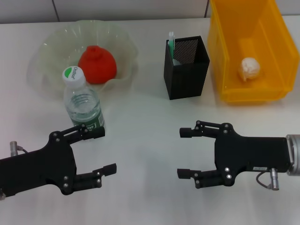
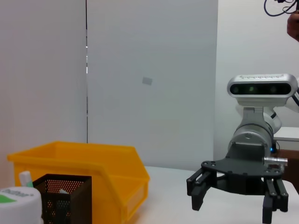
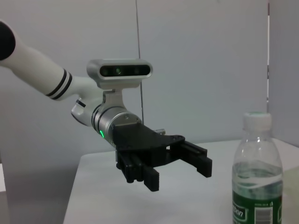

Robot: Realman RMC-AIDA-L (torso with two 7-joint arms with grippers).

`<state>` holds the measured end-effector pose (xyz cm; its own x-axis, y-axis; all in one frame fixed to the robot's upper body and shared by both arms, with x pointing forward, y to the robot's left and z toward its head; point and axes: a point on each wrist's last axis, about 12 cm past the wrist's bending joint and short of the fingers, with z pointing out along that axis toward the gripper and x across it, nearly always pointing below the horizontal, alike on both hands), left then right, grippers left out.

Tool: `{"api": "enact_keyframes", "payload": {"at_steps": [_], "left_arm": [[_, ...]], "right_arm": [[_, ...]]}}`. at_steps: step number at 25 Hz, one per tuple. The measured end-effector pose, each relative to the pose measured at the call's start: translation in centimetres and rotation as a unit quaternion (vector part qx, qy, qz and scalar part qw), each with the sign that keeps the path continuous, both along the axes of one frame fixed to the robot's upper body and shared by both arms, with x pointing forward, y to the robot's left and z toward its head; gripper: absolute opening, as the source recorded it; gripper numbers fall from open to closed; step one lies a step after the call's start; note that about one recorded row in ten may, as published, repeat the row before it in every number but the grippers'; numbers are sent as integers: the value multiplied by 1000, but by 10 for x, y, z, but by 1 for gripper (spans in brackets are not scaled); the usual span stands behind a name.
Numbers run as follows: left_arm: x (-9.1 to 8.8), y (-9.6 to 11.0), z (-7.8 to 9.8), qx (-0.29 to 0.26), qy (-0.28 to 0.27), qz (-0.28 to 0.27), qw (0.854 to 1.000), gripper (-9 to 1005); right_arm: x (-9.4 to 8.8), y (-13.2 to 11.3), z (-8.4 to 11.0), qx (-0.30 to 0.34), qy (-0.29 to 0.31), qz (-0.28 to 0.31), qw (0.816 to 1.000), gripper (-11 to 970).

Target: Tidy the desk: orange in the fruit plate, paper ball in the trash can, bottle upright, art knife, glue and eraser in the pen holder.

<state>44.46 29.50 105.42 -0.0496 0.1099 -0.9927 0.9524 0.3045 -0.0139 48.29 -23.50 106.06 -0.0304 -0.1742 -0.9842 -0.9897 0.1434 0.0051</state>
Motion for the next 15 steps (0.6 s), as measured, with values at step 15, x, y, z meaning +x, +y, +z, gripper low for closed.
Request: {"api": "enact_keyframes", "payload": {"at_steps": [15], "left_arm": [[-1, -1, -1, -1, 2, -4, 1000, 800]], "right_arm": [[2, 7, -7, -8, -11, -18, 1000, 842]]}}
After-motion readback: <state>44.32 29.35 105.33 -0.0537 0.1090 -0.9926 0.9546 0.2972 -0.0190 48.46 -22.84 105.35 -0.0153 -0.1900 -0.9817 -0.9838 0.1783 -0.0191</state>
